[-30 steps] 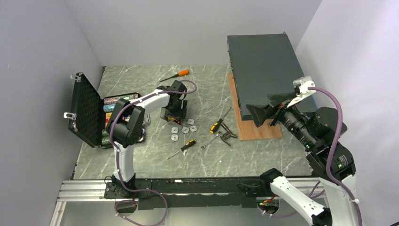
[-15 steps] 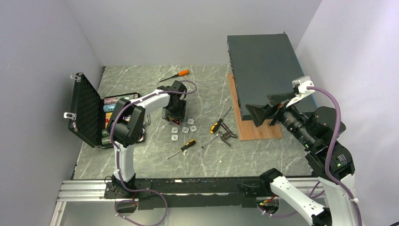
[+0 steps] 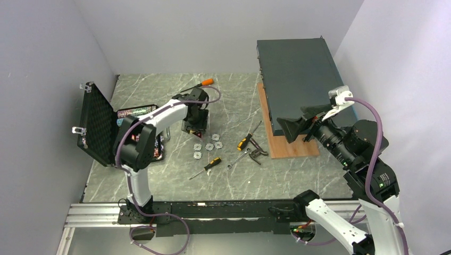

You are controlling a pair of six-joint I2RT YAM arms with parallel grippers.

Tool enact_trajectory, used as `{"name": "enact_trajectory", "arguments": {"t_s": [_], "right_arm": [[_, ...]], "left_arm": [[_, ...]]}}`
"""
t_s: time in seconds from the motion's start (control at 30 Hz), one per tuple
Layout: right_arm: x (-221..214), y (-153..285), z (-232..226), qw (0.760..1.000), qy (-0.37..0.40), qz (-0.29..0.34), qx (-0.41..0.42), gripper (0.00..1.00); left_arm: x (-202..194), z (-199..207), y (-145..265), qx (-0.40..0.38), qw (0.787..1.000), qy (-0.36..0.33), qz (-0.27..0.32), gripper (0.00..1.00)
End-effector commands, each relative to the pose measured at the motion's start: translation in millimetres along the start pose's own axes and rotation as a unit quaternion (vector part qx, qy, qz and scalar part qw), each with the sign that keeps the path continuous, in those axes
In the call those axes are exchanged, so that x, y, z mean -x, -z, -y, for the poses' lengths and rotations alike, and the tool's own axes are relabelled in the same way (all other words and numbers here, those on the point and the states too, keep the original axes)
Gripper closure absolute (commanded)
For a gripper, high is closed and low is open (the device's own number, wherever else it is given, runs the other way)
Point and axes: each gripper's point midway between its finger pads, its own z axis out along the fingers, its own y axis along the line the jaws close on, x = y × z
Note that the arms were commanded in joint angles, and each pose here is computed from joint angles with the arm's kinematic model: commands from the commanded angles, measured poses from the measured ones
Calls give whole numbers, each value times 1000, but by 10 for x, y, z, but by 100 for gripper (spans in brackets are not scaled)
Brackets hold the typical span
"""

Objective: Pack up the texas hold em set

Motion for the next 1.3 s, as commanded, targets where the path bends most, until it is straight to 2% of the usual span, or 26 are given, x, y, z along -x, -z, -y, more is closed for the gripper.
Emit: {"name": "enact_trajectory", "arguments": {"t_s": [0.0,0.17,0.4,0.5,0.57,0.67,0.8,1.27], "right_arm": [[126,-9,-1,1000,3,30,0,0],[106,-17,-21,1000,3,30,7,0],[29,-128,-154,999,9,6,50,0],[8,-156,-171,998,10,-4,56,0],[-6,-158,-209,998,7,-4,67,0],[-57,-164,-220,997,6,-7,72,0],[-91,-173,-200,998,7,-8,68,0],[-112,-228,-202,997,6,-14,70,0]], "left_arm": [[342,-110,648,-22,997,-4,70,54],[359,-719,884,-13,997,2,80,55],[145,-1970,1053,107,990,55,72,55],[152,-2201,1042,122,986,81,74,56],[128,-2361,994,160,982,82,63,58],[80,-2390,825,159,983,79,45,64],[46,-2450,661,167,982,87,26,65],[61,-2348,354,112,989,100,0,62]]}}
